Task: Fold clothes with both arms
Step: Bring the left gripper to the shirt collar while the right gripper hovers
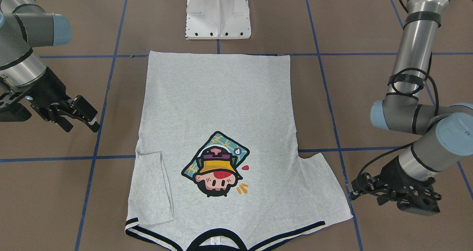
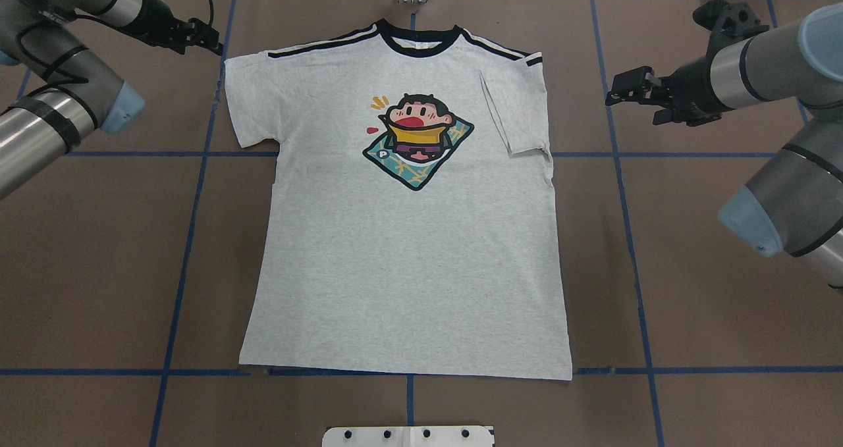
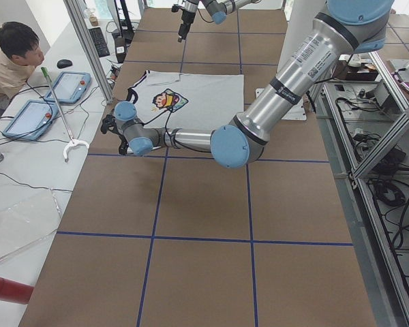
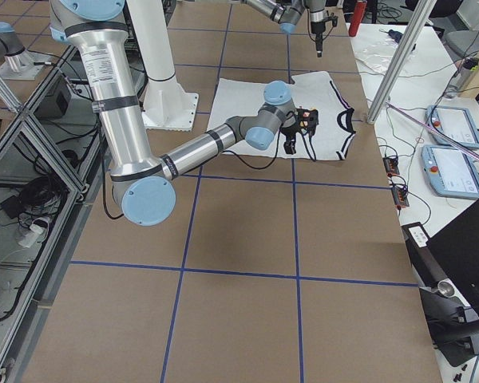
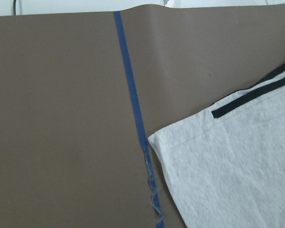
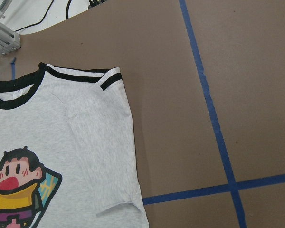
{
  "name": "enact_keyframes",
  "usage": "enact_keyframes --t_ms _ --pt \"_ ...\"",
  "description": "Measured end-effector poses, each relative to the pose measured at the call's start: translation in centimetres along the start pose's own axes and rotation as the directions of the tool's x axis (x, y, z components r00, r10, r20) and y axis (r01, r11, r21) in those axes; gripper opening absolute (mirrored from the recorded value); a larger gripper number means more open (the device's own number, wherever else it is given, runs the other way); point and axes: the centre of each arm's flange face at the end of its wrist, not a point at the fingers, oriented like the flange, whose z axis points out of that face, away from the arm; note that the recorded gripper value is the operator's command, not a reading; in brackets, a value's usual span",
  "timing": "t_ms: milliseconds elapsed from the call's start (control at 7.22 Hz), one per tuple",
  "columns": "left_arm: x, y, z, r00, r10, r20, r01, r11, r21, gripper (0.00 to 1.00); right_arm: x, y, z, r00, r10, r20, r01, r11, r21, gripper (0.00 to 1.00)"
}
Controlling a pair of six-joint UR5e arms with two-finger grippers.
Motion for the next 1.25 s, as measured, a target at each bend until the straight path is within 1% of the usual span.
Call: enact_keyframes --t_ms 139,416,554,970,1108,1247 --pt "0.8 -0.4 1.7 1.0 -0.014 0.017 0.014 1.0 0.012 0.54 0.1 -0.2 0.0 1.0 0.0 -0.006 0.0 1.0 0.019 1.0" --pt "0.6 0.1 3.8 0.999 -0.025 0.031 0.024 0.999 0.023 0.5 0.3 -0.5 0.0 1.0 0.001 -0.02 0.0 0.998 0.057 1.0" --pt "0.5 0.1 4.3 0.999 -0.026 0.036 0.025 0.999 0.027 0.47 0.4 -0.5 0.0 1.0 0.002 -0.023 0.0 0.998 0.063 1.0" --pt "0.8 0.3 5.2 0.999 -0.027 0.047 0.025 0.999 0.027 0.44 0.9 -0.5 0.2 0.999 0.006 -0.032 -0.004 0.998 0.064 1.0" --pt "0.8 0.4 5.4 0.998 -0.027 0.049 0.026 0.999 0.026 0.21 1.0 -0.5 0.3 0.999 0.008 -0.035 -0.005 0.998 0.062 1.0" --pt "0.9 0.4 5.6 0.998 -0.028 0.049 0.026 0.999 0.026 0.07 1.1 -0.6 0.4 0.999 0.008 -0.037 -0.006 0.998 0.062 1.0"
